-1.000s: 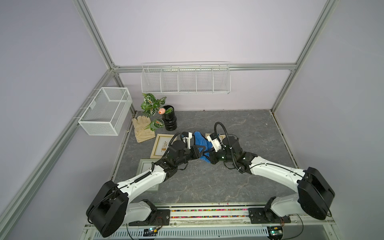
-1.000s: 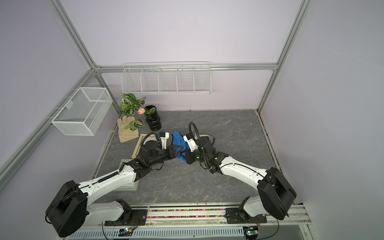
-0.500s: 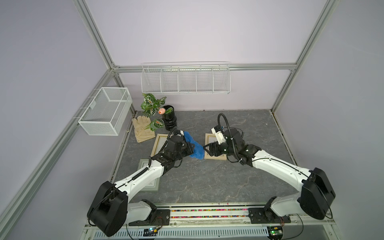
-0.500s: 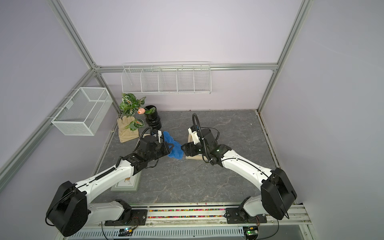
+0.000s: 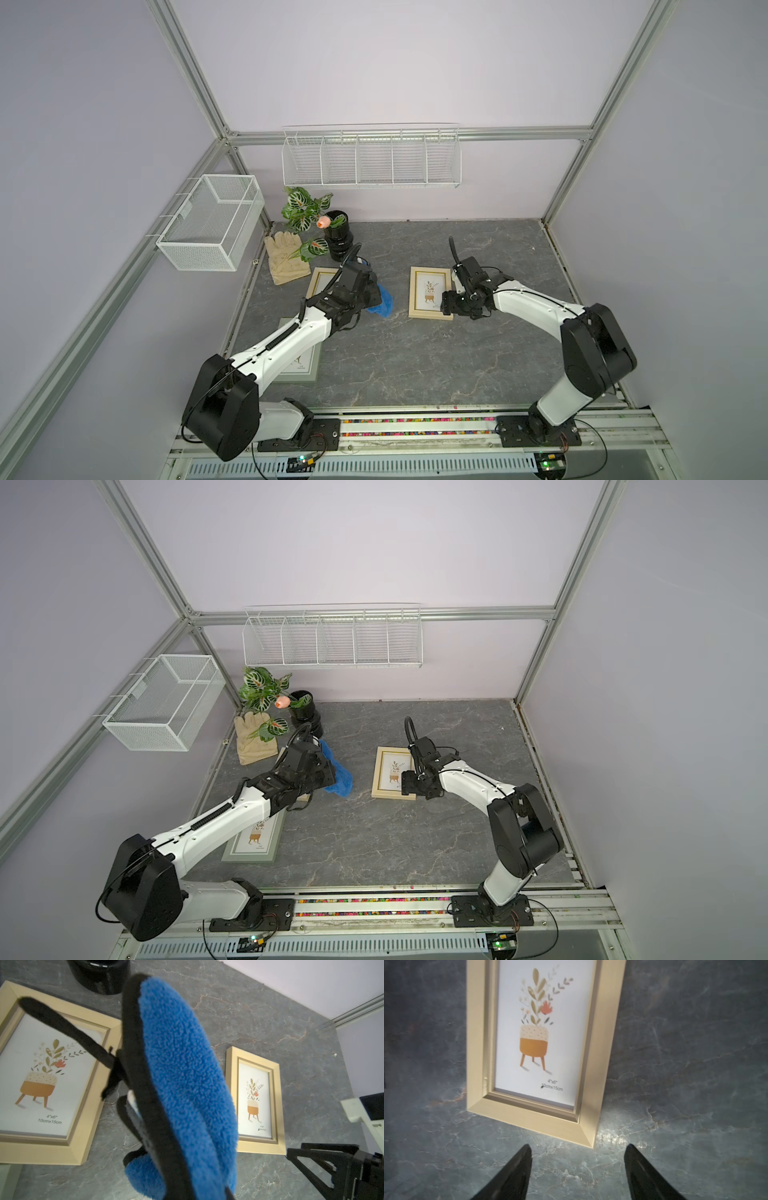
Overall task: Wipe the picture frame with a cloth
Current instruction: Wipe the dirt from the picture frame.
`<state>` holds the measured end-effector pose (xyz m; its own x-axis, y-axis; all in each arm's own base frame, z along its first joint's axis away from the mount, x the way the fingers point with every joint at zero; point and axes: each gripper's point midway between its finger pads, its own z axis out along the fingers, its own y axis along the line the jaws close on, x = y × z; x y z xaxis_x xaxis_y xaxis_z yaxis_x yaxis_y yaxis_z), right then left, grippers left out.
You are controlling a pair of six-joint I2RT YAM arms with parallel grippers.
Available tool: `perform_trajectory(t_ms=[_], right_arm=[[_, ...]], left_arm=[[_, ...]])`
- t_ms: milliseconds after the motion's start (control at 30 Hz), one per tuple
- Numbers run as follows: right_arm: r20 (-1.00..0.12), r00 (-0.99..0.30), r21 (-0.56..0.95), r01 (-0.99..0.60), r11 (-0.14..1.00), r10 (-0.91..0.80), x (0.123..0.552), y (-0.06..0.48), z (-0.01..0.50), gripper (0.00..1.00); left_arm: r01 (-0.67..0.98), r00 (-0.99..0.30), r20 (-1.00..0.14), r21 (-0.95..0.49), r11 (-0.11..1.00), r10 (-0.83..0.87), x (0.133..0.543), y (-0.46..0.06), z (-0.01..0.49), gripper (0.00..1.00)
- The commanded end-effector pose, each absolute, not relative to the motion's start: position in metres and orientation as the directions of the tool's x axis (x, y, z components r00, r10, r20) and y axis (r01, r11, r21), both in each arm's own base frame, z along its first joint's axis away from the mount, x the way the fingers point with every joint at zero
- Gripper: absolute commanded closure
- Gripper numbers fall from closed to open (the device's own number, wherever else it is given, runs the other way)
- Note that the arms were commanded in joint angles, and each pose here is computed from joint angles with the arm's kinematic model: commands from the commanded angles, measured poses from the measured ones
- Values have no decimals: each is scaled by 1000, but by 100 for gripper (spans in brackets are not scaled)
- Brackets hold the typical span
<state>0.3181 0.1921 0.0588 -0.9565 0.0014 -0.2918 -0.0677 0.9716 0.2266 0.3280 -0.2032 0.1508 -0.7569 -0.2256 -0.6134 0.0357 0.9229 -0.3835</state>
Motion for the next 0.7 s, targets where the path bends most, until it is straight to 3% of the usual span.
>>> perform_trajectory(t_ms=[0, 167, 667], right_arm=[[-265, -964, 172, -29, 985, 18, 319, 183, 50, 29], [-245, -969, 201, -37, 979, 13, 326, 194, 40, 36], [-274, -962, 141, -44, 989, -3, 349, 194, 28, 43]], left_arm=[[41, -754, -624, -360, 932, -207, 333, -203, 153, 100], [51, -767, -608, -374, 926, -203, 333, -209, 148, 100], [55, -786, -587, -376, 925, -192, 334, -215, 140, 100]])
